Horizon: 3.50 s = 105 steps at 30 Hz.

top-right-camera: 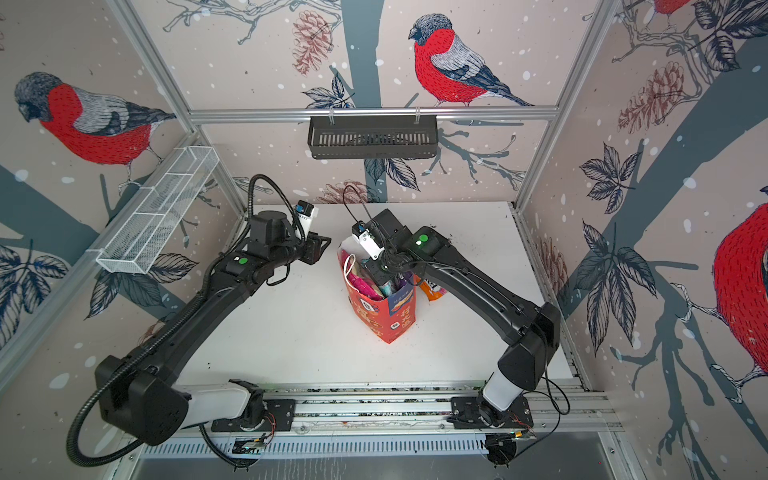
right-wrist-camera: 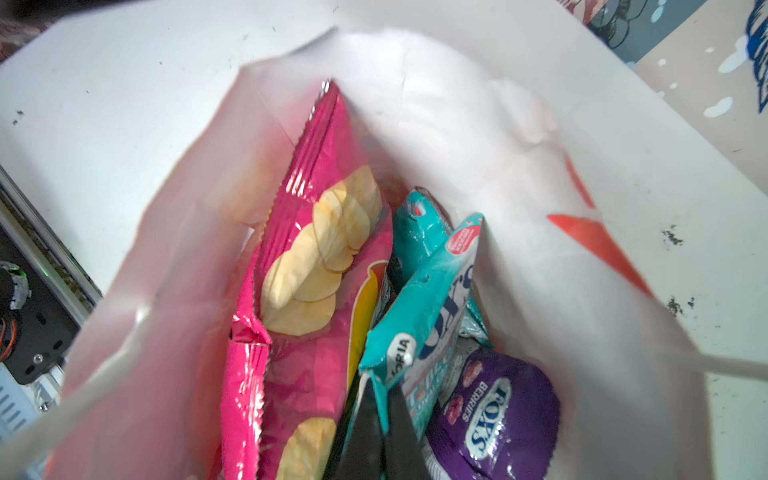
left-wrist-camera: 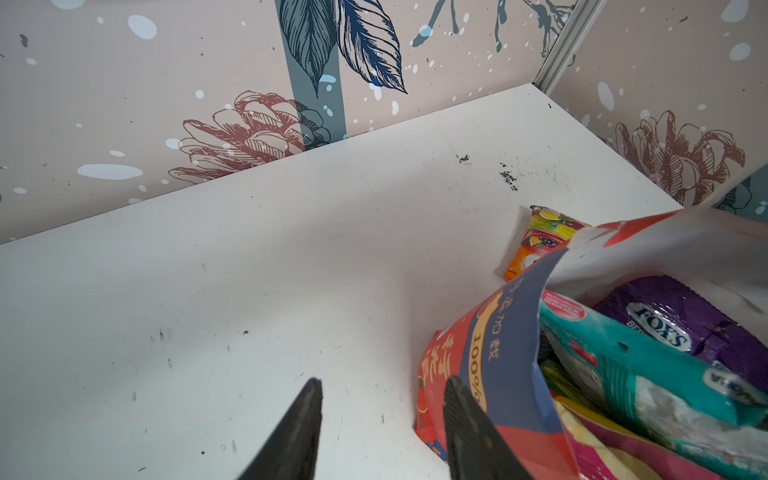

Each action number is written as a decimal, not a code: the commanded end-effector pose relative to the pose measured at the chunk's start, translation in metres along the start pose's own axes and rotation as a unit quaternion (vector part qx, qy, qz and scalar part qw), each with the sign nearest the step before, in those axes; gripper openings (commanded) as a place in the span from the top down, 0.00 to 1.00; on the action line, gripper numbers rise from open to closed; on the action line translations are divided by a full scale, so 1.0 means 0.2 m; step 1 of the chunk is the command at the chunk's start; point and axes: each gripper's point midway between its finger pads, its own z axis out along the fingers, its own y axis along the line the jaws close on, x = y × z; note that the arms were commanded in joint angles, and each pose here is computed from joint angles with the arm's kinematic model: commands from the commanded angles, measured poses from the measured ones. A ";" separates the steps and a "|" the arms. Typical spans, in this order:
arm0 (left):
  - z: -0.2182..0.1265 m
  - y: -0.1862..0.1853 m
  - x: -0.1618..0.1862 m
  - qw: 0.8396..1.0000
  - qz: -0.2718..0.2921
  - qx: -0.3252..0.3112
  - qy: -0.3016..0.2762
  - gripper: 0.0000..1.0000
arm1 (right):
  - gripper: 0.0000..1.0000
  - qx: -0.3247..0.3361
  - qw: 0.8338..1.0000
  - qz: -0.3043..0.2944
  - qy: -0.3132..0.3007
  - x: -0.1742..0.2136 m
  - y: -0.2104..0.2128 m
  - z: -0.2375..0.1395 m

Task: Take the snacks out of the paper bag
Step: 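Lift the teal Fox's packet out of the bag with the right gripper, then lower the teal packet onto the table beside the orange packet and release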

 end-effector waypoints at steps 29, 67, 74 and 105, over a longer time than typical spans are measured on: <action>-0.01 0.01 -0.04 1.000 0.009 -0.009 -0.016 0.52 | 1.00 0.102 0.836 0.066 -0.535 -0.36 -0.35 -1.52; 0.00 0.02 -0.04 1.000 0.010 -0.012 -0.009 0.52 | 1.00 0.427 0.831 0.304 0.187 1.23 -1.34 -0.15; -0.01 0.03 -0.03 1.000 0.011 -0.019 -0.006 0.52 | 0.96 0.371 0.852 0.313 0.197 1.27 -1.31 0.06; 0.01 -0.40 1.04 0.926 -0.229 0.115 0.278 0.68 | 0.50 0.011 0.940 0.340 0.001 0.95 -0.47 0.27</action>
